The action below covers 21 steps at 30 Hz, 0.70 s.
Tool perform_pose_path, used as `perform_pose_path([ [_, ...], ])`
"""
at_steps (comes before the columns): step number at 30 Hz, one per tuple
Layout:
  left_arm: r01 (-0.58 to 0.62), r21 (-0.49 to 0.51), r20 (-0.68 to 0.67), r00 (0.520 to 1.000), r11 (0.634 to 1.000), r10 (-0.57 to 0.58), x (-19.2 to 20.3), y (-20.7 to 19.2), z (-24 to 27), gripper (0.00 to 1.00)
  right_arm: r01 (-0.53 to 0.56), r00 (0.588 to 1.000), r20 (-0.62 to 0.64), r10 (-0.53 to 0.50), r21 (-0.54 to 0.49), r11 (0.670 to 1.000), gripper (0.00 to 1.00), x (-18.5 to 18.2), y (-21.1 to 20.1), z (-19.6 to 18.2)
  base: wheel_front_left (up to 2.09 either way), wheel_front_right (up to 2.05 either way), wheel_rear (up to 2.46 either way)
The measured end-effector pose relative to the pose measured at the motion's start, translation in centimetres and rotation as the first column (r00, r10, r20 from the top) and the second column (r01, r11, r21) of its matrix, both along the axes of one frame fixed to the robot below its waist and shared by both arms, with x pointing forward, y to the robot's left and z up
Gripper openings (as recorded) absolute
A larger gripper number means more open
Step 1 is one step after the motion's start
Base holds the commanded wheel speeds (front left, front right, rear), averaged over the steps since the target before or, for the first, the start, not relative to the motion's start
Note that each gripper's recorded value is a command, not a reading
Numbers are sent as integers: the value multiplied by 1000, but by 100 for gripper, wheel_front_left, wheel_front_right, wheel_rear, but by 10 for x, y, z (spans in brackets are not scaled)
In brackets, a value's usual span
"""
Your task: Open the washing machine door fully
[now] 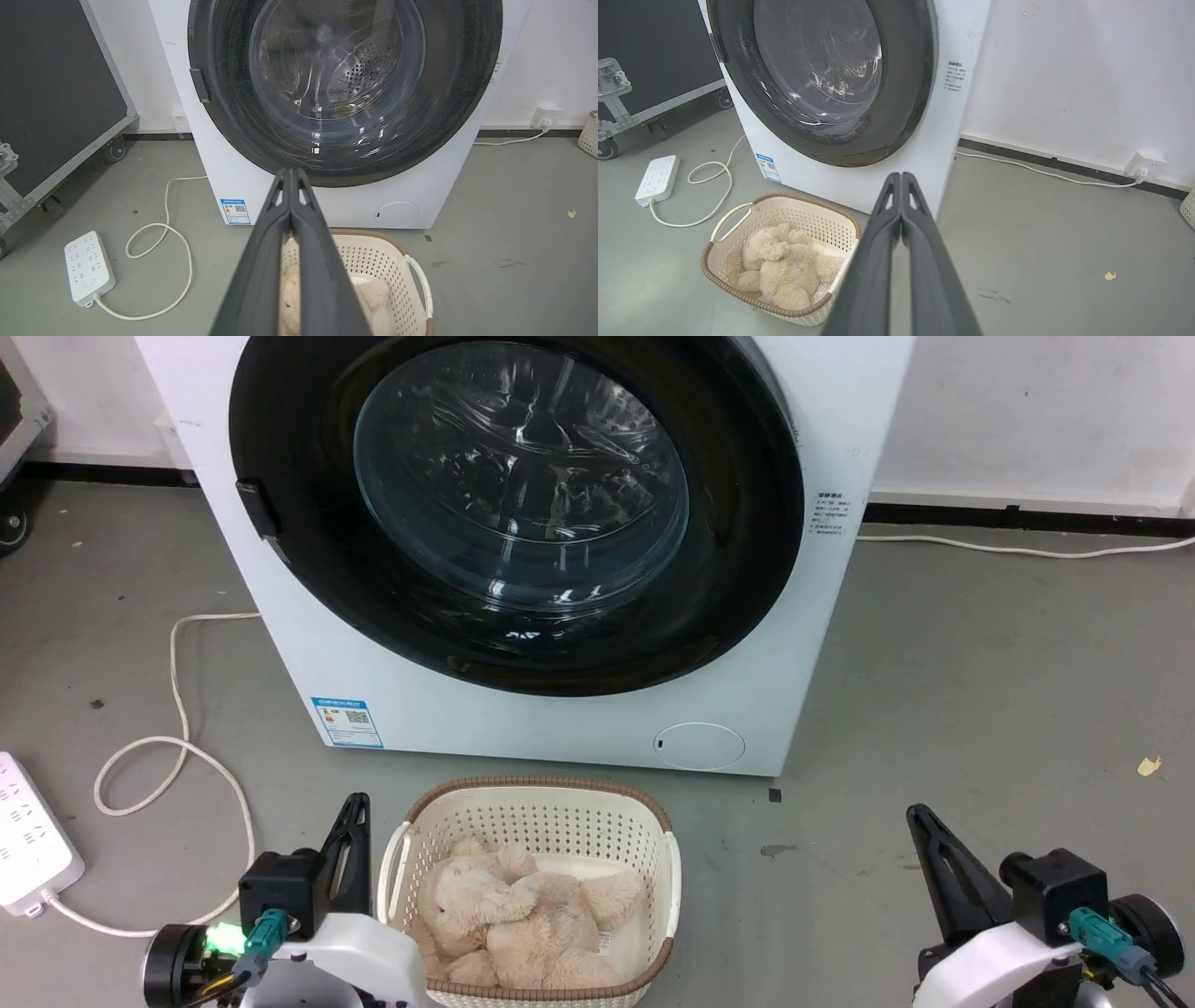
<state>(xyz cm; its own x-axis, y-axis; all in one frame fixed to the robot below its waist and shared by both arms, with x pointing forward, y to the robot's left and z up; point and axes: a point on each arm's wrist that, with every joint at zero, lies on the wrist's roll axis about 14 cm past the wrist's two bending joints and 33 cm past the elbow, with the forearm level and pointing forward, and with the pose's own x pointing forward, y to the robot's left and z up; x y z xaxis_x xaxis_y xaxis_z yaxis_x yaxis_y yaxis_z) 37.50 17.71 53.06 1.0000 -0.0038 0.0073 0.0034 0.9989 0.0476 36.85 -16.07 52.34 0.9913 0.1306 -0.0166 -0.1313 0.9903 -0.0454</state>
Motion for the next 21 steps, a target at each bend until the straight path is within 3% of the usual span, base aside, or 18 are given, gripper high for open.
perform_pose_path([
  [1,1,0,0,1000,1000,-1,0,0,0,0,0,1000,0,0,0,1000,0,0,0,0,0,0,0],
  [2,1,0,0,1000,1000,-1,0,0,0,100,0,1000,0,0,0,1000,100,0,0,0,0,0,0],
  [21,7,0,18,1000,1000,-7,0,-3,2,100,-6,1000,19,5,12,1000,100,1,2,3,0,0,0],
])
